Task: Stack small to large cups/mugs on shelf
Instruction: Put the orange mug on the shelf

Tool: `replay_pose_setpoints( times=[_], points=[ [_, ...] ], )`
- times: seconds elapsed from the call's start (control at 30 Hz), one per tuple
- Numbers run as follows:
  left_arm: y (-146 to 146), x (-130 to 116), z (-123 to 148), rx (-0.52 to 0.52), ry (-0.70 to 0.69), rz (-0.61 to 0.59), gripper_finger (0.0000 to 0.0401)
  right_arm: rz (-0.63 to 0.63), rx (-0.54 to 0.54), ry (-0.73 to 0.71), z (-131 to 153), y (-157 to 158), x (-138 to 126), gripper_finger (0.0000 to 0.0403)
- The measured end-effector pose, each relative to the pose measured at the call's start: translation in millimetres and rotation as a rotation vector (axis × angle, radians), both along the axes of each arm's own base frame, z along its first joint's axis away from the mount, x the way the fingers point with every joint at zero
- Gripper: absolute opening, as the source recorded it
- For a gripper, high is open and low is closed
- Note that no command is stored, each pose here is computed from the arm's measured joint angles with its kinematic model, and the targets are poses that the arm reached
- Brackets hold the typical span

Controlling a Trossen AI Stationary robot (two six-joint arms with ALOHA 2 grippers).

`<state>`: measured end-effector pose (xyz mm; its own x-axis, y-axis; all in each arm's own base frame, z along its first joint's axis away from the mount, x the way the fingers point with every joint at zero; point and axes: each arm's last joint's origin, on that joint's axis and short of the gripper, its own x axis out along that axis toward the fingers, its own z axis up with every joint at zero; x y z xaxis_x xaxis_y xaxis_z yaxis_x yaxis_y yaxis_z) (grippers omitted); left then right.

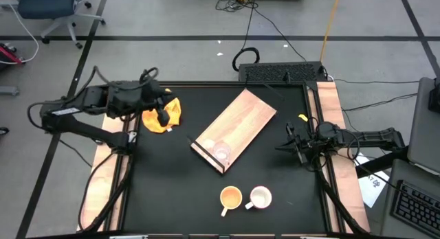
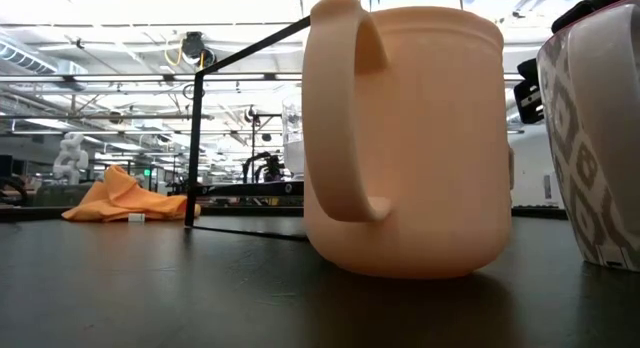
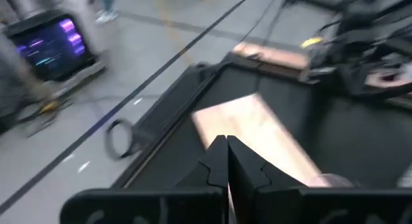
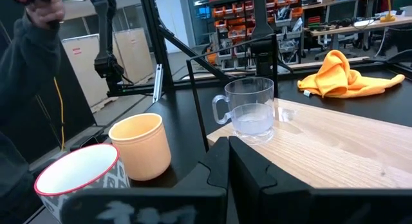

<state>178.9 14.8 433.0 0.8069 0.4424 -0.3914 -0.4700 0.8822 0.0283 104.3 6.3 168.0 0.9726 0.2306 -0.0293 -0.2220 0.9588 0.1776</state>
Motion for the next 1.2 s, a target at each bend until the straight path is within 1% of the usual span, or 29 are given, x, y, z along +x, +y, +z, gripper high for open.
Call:
replay_pose_setpoints(
  times=[0.1,0.2,0.27,0.3,0.4,0.5,0.53,0.63,0.77,0.9,1.0,1.1,1.2],
  points=[
    [-4.3,-7.7,-17.0,-0.003,-0.090,-0.129,0.0000,0.000,0.000,0.000,0.0,0.0,0.0,0.0000],
    [-11.1,-11.2,-31.7,-0.013,-0.199,-0.313,0.0000,0.000,0.000,0.000,0.0,0.0,0.0,0.0000],
    [-15.2,-13.6,-41.9,-0.010,-0.240,-0.416,0.0000,0.000,0.000,0.000,0.0,0.0,0.0,0.0000],
    [-16.6,-14.4,-47.0,-0.010,-0.260,-0.448,0.0000,0.000,0.000,0.000,0.0,0.0,0.0,0.0000],
    [-18.7,-16.6,-57.9,-0.012,-0.311,-0.492,0.0000,0.000,0.000,0.000,0.0,0.0,0.0,0.0000],
    [-20.2,-20.3,-65.6,-0.008,-0.337,-0.545,0.0000,0.000,0.000,0.000,0.0,0.0,0.0,0.0000],
    [-20.4,-21.6,-67.5,-0.006,-0.339,-0.556,0.0000,0.000,0.000,-0.001,0.1,0.0,0.0,0.0000],
    [-18.6,-25.4,-70.4,-0.011,-0.338,-0.527,0.0000,0.000,0.000,0.000,0.0,0.0,0.0,0.0000],
    [-17.7,-27.2,-71.4,-0.016,-0.331,-0.518,0.0000,0.000,0.000,0.000,0.0,0.0,0.0,0.0000],
    [-17.7,-27.4,-75.5,-0.007,-0.286,-0.522,0.0000,0.000,0.000,0.000,0.0,0.0,0.0,0.0000],
    [-17.0,-27.7,-79.3,-0.015,-0.253,-0.494,0.0000,0.000,0.000,-0.001,0.1,0.0,0.0,0.0000],
    [-16.8,-28.9,-88.8,-0.019,-0.246,-0.481,0.0000,0.000,0.000,0.000,0.0,0.0,0.0,0.0000],
    [-16.8,-30.8,-98.9,-0.004,-0.300,-0.483,0.0000,0.000,0.004,0.003,-0.2,0.0,0.0,0.0000]
  ],
)
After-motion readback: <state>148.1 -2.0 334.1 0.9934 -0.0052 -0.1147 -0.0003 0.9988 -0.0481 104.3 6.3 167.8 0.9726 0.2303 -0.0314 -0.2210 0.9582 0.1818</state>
